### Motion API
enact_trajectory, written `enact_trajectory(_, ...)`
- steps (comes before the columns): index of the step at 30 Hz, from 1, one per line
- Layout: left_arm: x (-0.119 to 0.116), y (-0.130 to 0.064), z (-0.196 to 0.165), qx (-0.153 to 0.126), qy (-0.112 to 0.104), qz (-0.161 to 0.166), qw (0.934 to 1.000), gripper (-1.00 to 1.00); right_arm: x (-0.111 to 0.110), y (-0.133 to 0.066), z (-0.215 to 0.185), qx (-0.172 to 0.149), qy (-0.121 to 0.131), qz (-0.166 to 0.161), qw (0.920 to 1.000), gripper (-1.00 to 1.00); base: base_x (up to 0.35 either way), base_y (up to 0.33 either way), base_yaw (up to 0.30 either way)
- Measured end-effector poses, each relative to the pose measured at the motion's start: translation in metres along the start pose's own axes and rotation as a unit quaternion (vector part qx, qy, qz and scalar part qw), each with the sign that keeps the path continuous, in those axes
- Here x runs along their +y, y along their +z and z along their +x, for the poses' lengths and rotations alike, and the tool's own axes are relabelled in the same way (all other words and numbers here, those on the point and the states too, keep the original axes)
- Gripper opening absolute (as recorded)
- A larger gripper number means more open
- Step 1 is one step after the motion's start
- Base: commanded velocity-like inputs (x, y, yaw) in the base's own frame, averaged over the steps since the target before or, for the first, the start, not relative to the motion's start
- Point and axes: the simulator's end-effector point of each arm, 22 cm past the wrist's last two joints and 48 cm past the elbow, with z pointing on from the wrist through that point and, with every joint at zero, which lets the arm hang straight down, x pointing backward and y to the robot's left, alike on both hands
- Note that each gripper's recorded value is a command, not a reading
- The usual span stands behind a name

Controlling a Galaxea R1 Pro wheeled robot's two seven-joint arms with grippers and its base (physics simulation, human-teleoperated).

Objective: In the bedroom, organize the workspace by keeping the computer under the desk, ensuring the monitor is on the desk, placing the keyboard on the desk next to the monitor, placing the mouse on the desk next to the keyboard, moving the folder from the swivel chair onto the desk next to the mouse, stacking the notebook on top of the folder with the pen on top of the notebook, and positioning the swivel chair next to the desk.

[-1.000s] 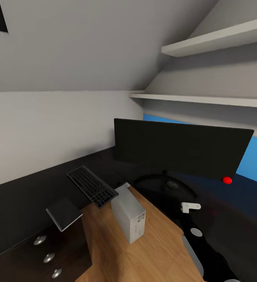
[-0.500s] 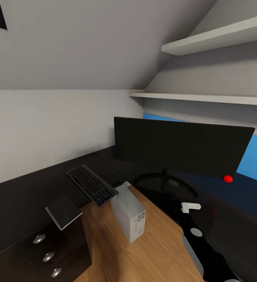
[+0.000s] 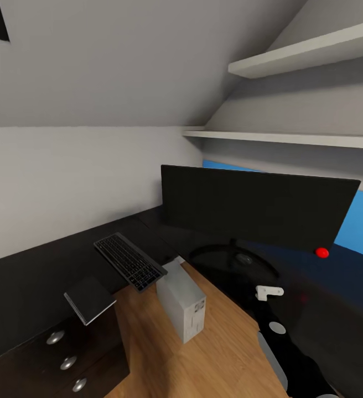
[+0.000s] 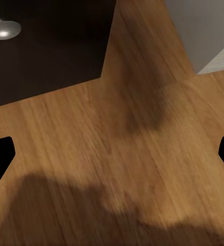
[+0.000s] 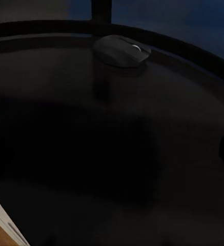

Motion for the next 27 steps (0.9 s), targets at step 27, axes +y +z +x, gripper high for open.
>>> enact_trajectory(27, -0.0001, 0.0002, -0.0002, 0.000, 0.003, 0.002, 1.0000, 1.00, -0.0005, 0.0002, -0.0001, 0.000, 0.001, 0.001, 1.0000, 1.00, 0.065, 0.000, 0.000)
